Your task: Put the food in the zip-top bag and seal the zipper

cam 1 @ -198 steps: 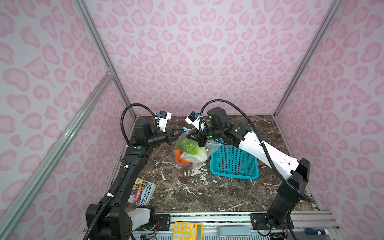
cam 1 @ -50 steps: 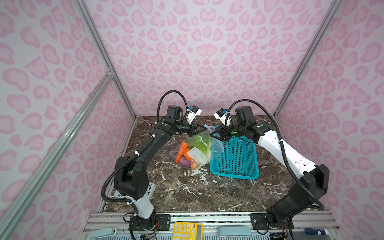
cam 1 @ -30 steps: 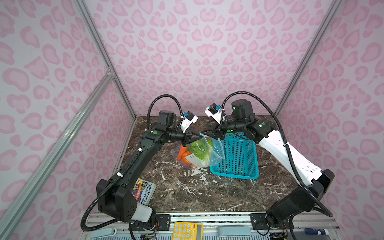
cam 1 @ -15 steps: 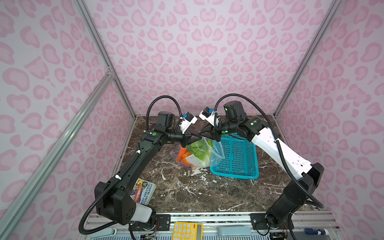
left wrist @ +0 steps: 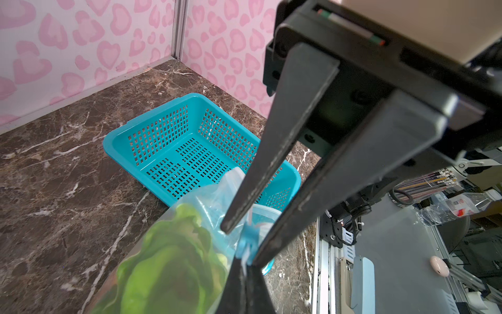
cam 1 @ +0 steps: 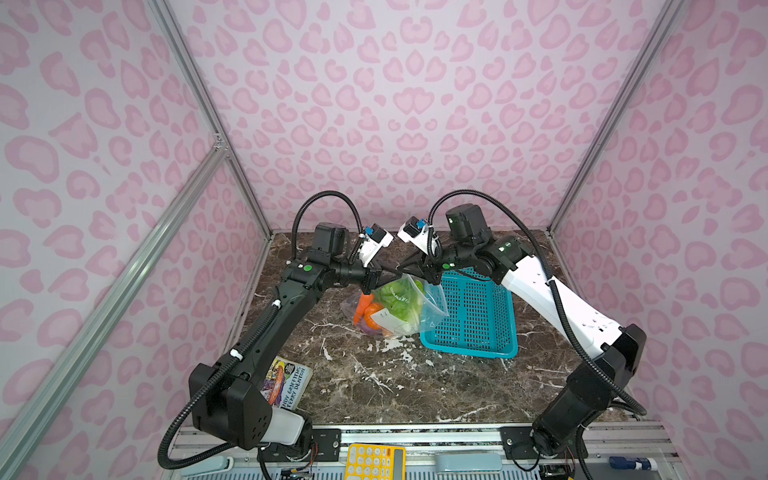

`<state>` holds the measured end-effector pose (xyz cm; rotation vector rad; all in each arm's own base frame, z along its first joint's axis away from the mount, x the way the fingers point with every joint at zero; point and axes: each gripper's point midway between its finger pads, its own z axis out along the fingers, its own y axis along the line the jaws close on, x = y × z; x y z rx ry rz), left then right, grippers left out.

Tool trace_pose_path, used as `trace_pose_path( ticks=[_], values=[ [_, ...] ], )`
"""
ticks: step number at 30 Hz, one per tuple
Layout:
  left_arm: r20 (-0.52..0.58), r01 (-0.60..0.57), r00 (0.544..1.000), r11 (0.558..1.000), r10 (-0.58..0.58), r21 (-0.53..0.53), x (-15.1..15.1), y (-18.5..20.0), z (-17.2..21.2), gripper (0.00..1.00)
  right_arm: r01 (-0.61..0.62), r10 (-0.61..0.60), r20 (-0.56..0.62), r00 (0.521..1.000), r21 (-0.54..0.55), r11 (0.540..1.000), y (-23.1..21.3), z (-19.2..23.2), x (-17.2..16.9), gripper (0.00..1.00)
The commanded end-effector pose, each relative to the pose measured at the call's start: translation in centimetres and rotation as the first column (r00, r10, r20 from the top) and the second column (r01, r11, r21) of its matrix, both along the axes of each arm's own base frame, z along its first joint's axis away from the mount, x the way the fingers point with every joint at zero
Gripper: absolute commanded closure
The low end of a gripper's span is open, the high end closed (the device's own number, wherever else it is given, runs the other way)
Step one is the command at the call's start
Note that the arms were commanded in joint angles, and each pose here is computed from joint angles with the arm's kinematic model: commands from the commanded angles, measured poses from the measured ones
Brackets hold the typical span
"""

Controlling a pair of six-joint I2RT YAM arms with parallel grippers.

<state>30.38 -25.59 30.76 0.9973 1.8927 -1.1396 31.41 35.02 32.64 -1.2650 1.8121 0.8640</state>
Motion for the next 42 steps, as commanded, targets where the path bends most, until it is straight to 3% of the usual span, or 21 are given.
trace_pose_path(
  ticks=[1,12,22,25,33,42],
  values=[
    [0.025,0.017,1.0,1.0,-0.017,-0.021,0.0,-0.2,0.6,0.96,0.004,-0.004,-0.004,1.0,-0.015,1.0,0.0,-0.7,0.1,0.8],
    [0.026,0.024,0.999,0.999,-0.023,-0.029,-0.2,-0.2,0.9,0.96,0.007,-0.007,0.012,1.0,0.014,1.0,0.2,0.0,0.2,0.93],
    [0.022,0.033,0.999,0.999,-0.032,-0.034,-0.4,-0.3,0.9,0.96,-0.015,0.015,0.008,1.0,0.042,0.999,0.9,0.4,0.0,0.94],
    [0.024,0.032,0.999,0.999,-0.032,-0.034,-0.4,-0.3,1.0,0.96,-0.022,0.021,0.005,1.0,0.039,0.999,1.1,0.1,0.0,1.0],
    [0.034,0.013,0.999,0.999,-0.012,-0.037,-0.1,0.0,1.3,0.96,-0.02,0.02,0.004,1.0,0.027,0.999,0.9,-0.2,-0.1,1.0],
    [0.066,-0.066,0.995,0.996,0.07,-0.067,0.9,2.0,2.3,0.96,0.003,-0.007,-0.057,0.998,-0.063,0.998,-0.6,-3.8,-1.1,1.0]
  ],
)
